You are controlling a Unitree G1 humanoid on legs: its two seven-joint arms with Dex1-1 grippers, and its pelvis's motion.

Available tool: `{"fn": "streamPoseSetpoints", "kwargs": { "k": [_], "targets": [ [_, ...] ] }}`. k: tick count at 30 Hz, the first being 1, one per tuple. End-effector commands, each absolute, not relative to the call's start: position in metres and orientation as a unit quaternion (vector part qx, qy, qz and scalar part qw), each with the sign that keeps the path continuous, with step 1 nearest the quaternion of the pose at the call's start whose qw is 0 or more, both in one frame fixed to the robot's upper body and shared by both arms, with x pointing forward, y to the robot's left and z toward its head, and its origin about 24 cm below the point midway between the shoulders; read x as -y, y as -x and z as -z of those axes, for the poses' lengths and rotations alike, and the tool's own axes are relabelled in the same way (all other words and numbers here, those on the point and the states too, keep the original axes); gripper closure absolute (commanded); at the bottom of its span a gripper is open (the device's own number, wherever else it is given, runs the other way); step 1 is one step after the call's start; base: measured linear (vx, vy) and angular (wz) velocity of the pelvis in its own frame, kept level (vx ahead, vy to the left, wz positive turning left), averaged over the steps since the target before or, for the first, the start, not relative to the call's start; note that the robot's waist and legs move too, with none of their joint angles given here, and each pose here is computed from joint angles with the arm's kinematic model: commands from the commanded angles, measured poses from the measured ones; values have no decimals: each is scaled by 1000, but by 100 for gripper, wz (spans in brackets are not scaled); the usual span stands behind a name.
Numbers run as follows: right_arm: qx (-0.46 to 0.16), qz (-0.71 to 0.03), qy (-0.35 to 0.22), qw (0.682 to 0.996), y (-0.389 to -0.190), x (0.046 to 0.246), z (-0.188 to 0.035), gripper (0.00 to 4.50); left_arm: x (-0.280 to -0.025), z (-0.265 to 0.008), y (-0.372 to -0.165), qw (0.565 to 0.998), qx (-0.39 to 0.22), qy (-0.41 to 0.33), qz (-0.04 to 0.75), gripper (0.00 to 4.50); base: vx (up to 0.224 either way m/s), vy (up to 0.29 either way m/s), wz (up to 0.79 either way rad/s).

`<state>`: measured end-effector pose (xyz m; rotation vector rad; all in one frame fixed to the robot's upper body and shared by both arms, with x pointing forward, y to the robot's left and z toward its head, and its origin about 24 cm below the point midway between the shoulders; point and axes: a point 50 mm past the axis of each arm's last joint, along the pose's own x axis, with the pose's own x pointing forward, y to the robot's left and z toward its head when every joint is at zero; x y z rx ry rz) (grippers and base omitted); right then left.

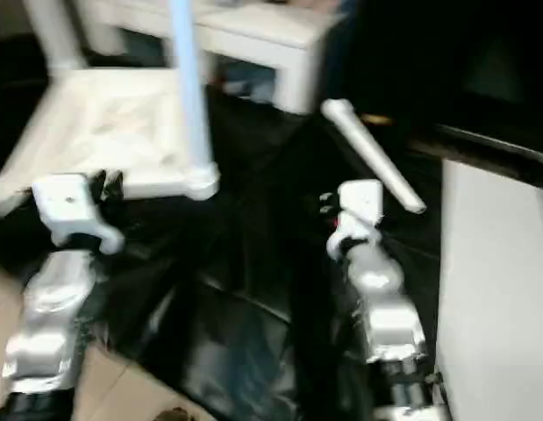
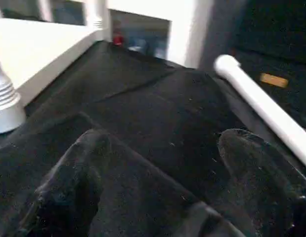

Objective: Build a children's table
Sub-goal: Move to table

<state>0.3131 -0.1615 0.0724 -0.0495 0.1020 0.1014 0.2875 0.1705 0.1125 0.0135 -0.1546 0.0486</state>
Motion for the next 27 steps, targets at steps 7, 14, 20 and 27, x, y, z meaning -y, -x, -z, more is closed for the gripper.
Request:
{"fn": "streamPoseSetpoints", "kwargs": {
  "k": [7,14,20,27],
  "targets": [
    [-56,-49,-9,997,-314,157,-73,67,-177,-108,-290,997,57,-29,-30,341,-9,-249,44],
    [-38,-38,-74,996,-313,164,-77,9,-168,-107,-291,997,49,-47,22,328,-90,-212,-11],
    [-32,-15,-70,997,-314,174,-79,9,-164,-106,-292,997,37,-41,49,328,-109,9,-4],
    [-23,37,-68,997,-319,201,-81,9,-164,-108,-293,996,28,-49,72,328,-99,16,3]
  ]
}}
